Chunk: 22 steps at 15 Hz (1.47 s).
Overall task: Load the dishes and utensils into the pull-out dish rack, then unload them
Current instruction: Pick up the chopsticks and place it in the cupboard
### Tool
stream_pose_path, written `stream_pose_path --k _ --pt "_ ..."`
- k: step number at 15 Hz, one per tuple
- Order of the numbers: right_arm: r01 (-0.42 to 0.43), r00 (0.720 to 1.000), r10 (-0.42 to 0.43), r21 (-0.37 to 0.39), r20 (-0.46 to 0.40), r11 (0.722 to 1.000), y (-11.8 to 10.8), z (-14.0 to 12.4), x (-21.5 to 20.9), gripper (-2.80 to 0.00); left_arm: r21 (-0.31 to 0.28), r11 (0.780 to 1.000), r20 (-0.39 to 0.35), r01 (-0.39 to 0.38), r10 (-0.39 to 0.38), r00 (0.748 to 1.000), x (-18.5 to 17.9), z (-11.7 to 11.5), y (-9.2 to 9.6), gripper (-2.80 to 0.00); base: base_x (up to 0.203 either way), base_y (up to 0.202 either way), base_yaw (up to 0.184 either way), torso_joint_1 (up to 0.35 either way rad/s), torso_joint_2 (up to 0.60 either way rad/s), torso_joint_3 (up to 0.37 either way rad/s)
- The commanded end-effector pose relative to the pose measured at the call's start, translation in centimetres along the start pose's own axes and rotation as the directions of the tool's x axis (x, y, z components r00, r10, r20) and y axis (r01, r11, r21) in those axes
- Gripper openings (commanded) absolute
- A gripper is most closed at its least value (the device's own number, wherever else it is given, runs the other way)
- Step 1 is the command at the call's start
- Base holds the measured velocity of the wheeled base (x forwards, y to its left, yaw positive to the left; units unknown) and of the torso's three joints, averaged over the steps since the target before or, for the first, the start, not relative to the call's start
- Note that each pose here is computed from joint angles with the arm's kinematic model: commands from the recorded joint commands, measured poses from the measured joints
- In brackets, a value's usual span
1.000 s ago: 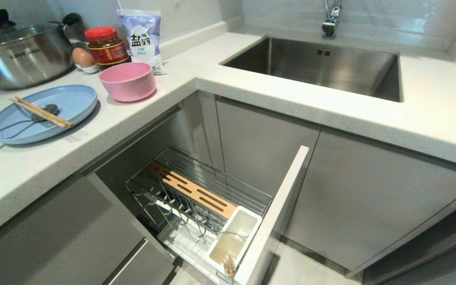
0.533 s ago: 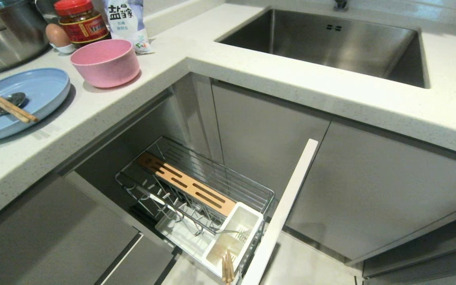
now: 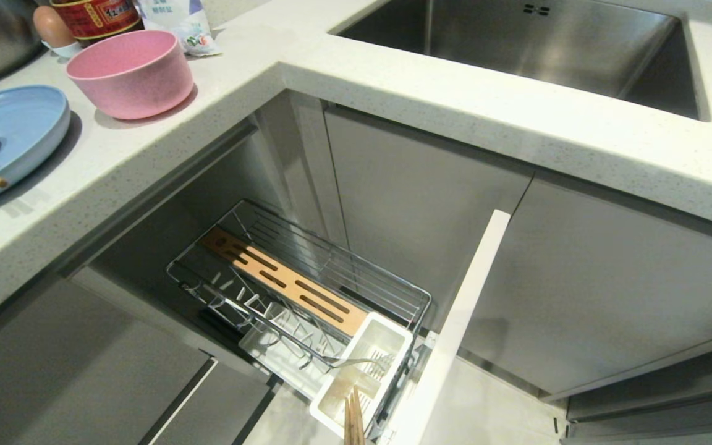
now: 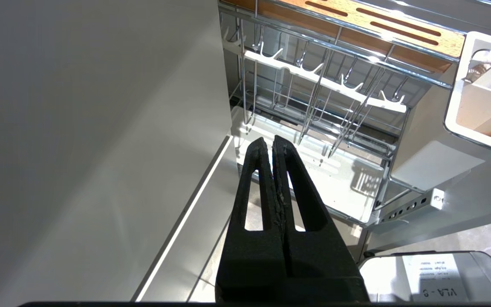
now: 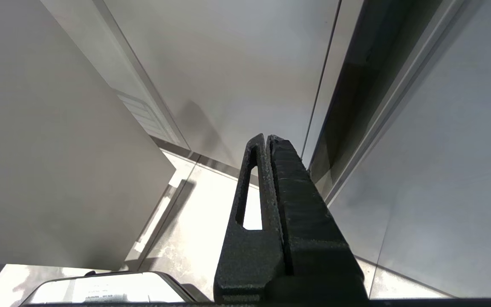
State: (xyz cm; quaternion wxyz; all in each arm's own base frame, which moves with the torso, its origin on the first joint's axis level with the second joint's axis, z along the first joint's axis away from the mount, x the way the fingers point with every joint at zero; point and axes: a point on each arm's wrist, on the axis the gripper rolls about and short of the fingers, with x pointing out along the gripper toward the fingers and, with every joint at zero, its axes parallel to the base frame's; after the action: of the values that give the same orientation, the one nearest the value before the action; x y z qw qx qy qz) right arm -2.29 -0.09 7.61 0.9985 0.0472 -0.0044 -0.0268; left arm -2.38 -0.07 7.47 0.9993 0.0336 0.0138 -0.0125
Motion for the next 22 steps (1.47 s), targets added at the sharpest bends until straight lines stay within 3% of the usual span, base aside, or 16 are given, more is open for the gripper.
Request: stream_pose_path --k 1,3,5,7,9,11,16,18,20,22 --pt "0.0 1.0 0.0 0.001 0.004 1.0 0.0 0.0 0.0 -2.8 0.015 1.0 0.016 0.003 -0.004 1.0 -0.1 0.4 0.0 -2.8 0.0 0.0 0.0 0.0 0.0 0.0" --pt "0.0 1.0 0.0 0.001 0.004 1.0 0.0 0.0 0.0 -2.8 0.019 1.0 0.126 -0.006 0.004 0.992 -1.1 3.2 0.2 -2.8 0.0 0.0 0.0 0.0 0.0 0.0" --pt "0.001 1.0 -0.001 0.001 0.003 1.0 0.0 0.0 0.0 -2.8 0.025 0.999 0.27 -0.02 0.012 0.963 -3.6 7.6 0.4 -2.8 0.0 0.0 0.0 0.0 0.0 0.0" --pt "0.001 1.0 -0.001 0.001 0.005 1.0 0.0 0.0 0.0 -2.8 0.032 0.999 0.367 -0.031 0.017 0.93 -6.9 12.1 0.6 -2.8 0.0 0.0 0.0 0.0 0.0 0.0" --pt "0.0 1.0 0.0 0.0 0.003 1.0 0.0 0.0 0.0 -2.8 0.043 0.998 0.438 -0.043 0.02 0.899 -9.8 16.7 0.8 -2.8 0.0 0.0 0.0 0.0 0.0 0.0" --pt "0.0 1.0 0.0 0.001 0.004 1.0 0.0 0.0 0.0 -2.8 0.051 0.997 0.469 -0.054 0.024 0.883 -10.7 21.8 1.1 -2.8 0.0 0.0 0.0 0.0 0.0 0.0" --pt "-0.001 1.0 0.001 0.001 0.003 1.0 0.0 0.0 0.0 -2.8 0.031 0.993 0.355 -0.113 0.094 0.93 -2.9 31.7 1.6 -2.8 0.0 0.0 0.0 0.0 0.0 0.0" --pt "0.0 1.0 0.0 0.001 0.004 1.0 0.0 0.0 0.0 -2.8 -0.053 0.994 0.299 -0.092 0.104 0.949 0.9 33.7 2.2 -2.8 0.0 0.0 0.0 0.0 0.0 0.0" --pt "-0.001 1.0 0.001 0.001 0.004 1.0 0.0 0.0 0.0 -2.8 -0.158 0.986 0.238 -0.063 0.099 0.966 4.5 34.5 2.7 -2.8 0.0 0.0 0.0 0.0 0.0 0.0" --pt "0.0 1.0 0.0 0.001 0.004 1.0 0.0 0.0 0.0 -2.8 -0.226 0.972 0.165 -0.065 0.104 0.981 8.0 34.6 3.2 -2.8 0.0 0.0 0.0 0.0 0.0 0.0"
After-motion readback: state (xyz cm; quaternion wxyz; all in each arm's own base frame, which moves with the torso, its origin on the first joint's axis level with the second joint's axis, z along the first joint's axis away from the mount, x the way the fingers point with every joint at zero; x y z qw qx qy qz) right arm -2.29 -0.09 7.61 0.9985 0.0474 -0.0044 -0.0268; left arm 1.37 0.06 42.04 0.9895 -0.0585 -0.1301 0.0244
